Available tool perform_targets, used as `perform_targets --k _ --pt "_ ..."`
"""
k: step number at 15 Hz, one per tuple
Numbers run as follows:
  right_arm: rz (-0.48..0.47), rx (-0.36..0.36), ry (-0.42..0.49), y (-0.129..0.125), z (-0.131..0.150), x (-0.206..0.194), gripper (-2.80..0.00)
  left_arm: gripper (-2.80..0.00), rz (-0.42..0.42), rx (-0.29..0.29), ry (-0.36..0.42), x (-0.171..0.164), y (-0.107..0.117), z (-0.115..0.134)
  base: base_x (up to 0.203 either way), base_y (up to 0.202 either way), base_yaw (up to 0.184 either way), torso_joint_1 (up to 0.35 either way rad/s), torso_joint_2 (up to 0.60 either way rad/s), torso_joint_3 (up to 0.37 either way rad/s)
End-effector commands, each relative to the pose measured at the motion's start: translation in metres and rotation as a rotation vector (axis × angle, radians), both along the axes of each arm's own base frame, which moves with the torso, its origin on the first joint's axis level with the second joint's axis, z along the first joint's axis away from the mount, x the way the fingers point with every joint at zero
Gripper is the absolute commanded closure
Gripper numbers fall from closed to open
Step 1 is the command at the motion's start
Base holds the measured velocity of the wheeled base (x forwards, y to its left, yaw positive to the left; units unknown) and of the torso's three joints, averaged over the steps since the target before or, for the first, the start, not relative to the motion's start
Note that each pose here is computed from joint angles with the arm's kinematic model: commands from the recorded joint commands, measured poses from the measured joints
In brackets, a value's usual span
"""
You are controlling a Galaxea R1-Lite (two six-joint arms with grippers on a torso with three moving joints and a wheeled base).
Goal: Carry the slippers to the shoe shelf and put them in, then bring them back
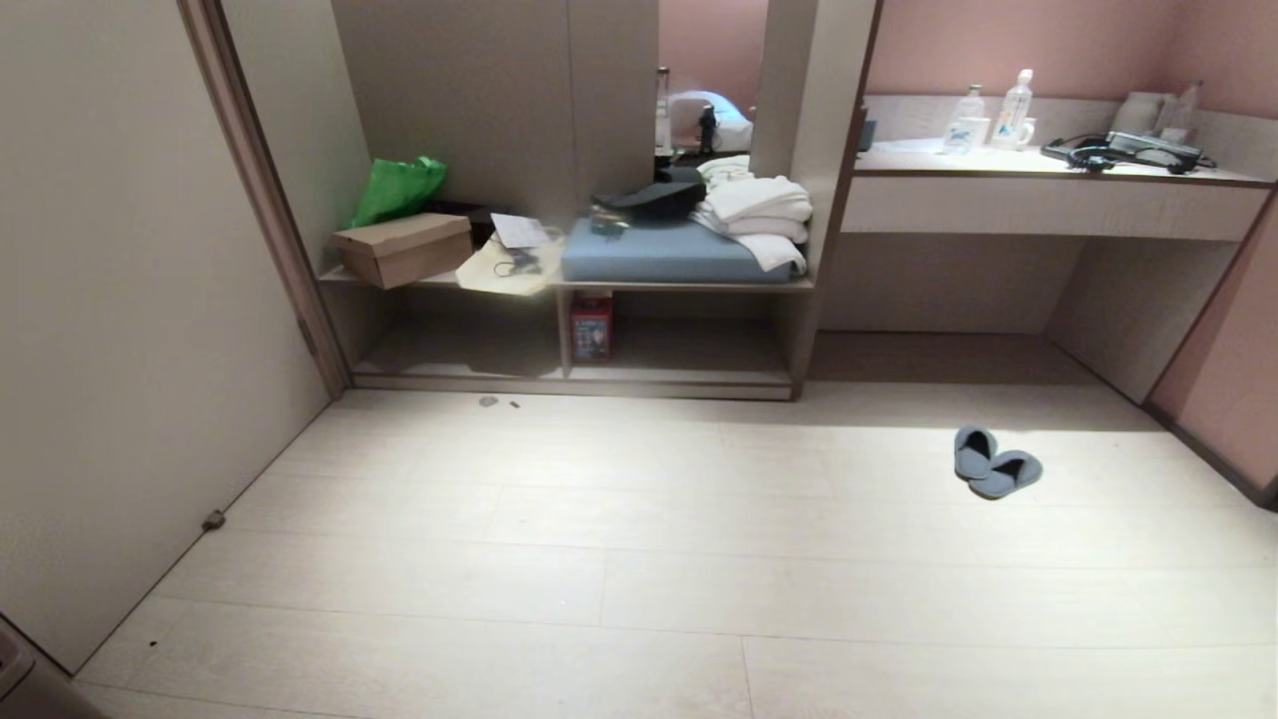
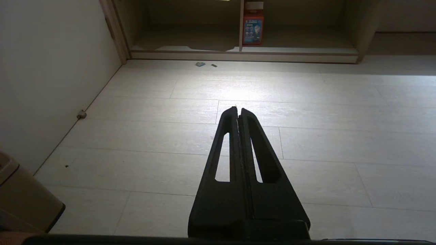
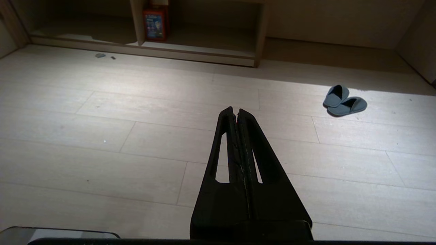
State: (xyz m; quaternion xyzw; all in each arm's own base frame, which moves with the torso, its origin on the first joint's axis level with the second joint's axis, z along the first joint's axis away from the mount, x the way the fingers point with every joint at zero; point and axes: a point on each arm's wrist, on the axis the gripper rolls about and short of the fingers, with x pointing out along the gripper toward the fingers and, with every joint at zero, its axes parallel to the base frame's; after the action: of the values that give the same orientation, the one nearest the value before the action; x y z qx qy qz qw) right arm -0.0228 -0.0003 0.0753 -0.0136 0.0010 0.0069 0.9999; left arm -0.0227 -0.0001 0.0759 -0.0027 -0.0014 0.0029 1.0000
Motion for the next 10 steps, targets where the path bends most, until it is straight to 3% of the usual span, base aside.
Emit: perform_targets --k 1,10 --pt "0.0 -0.002 0.001 0.0 0.0 0.0001 0.0 0.0 0.0 -0.001 0.001 0.0001 0.0 0.0 0.0 0.0 0.0 0.0 0.0 0.0" --pt "0.0 -0.002 0.001 0.0 0.0 0.0001 0.0 0.0 0.0 0.001 0.003 0.0001 0.0 -0.0002 0.0 0.0 0.0 0.0 0.0 0.0"
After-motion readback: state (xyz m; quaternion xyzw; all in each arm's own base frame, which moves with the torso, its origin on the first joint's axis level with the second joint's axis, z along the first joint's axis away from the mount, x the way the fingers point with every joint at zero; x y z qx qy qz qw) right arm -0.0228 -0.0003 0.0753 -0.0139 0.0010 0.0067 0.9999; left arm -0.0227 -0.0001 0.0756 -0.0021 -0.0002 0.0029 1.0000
